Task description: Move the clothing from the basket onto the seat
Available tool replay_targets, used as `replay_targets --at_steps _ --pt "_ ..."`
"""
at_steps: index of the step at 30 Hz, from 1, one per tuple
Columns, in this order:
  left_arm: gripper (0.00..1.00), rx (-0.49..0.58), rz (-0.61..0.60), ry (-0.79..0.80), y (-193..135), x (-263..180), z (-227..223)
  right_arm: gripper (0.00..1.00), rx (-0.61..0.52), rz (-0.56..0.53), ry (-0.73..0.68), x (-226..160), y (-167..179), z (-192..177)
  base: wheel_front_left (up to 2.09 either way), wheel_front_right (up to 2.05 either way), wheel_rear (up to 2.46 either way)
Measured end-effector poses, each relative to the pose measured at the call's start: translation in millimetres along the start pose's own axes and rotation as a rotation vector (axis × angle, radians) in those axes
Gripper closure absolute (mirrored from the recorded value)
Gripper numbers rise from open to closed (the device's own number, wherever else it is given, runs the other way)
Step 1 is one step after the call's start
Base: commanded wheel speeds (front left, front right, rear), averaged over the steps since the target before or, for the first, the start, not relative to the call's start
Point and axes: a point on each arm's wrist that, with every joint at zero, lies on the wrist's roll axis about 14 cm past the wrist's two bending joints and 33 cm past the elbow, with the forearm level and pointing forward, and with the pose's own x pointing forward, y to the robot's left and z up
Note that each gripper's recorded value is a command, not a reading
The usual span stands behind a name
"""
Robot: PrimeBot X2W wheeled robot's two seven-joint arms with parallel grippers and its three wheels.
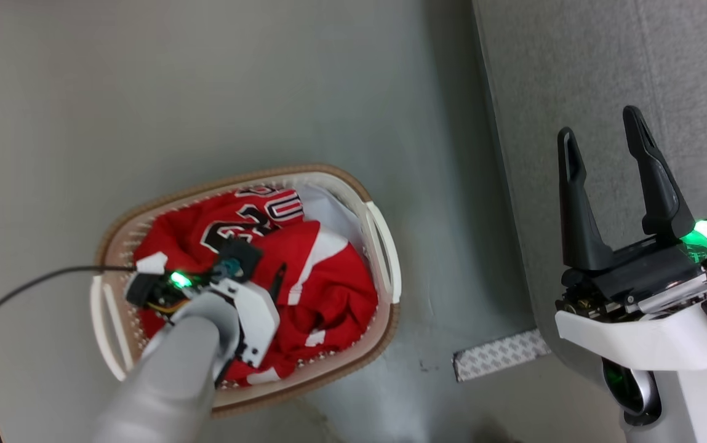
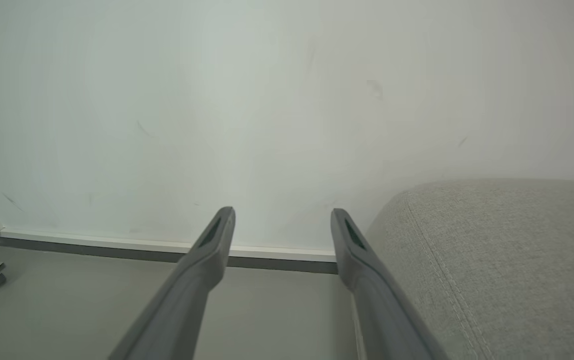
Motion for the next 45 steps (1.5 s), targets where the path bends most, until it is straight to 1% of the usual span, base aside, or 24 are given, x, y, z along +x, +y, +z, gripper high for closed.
replay_targets --at_steps 4,12,13,14,15,18,21,28,34,39,45 --pt "0.00 0.016 -0.025 0.028 3 17 -10 0.00 0.022 -0.001 0.026 1 0 -14 0.00 0.00 0.00" --pt "0.00 0.040 -0.088 0.116 -5 42 -39 0.00 0.042 -0.013 0.114 -6 -4 -47 0.00 0.00 0.00" --pt "0.52 0.042 -0.096 0.120 -7 44 -41 0.00 0.040 -0.018 0.122 -7 -5 -50 0.00 0.00 0.00" --pt "0.88 0.046 -0.105 0.126 -9 45 -43 0.00 0.040 -0.022 0.128 -8 -7 -51 0.00 0.00 0.00" --pt "1.00 0.052 -0.111 0.129 -11 45 -44 0.00 0.041 -0.026 0.131 -8 -8 -52 0.00 0.00 0.00" --pt "1.00 0.060 -0.114 0.125 -13 42 -40 0.00 0.040 -0.034 0.127 -9 -10 -49 0.00 0.00 0.00" --pt "1.00 0.061 -0.124 0.093 -23 33 -29 0.00 0.039 -0.045 0.114 -11 -13 -41 0.00 0.00 0.00" --pt "1.00 0.023 -0.093 -0.023 -35 -5 7 0.00 0.045 -0.069 0.083 -28 -13 -16 0.00 0.00 0.00" --pt "1.00 -0.007 -0.061 -0.159 -50 -51 46 0.00 0.044 -0.105 0.054 -57 -15 9 0.00 0.00 0.00" --pt "1.00 -0.037 -0.019 -0.326 -58 -96 91 0.00 0.030 -0.114 0.027 -85 -11 29 0.00 0.00 0.00" --pt "1.00 -0.052 0.070 -0.498 -66 -156 124 0.00 0.014 -0.115 -0.021 -114 -6 52 0.00 0.00 0.00"
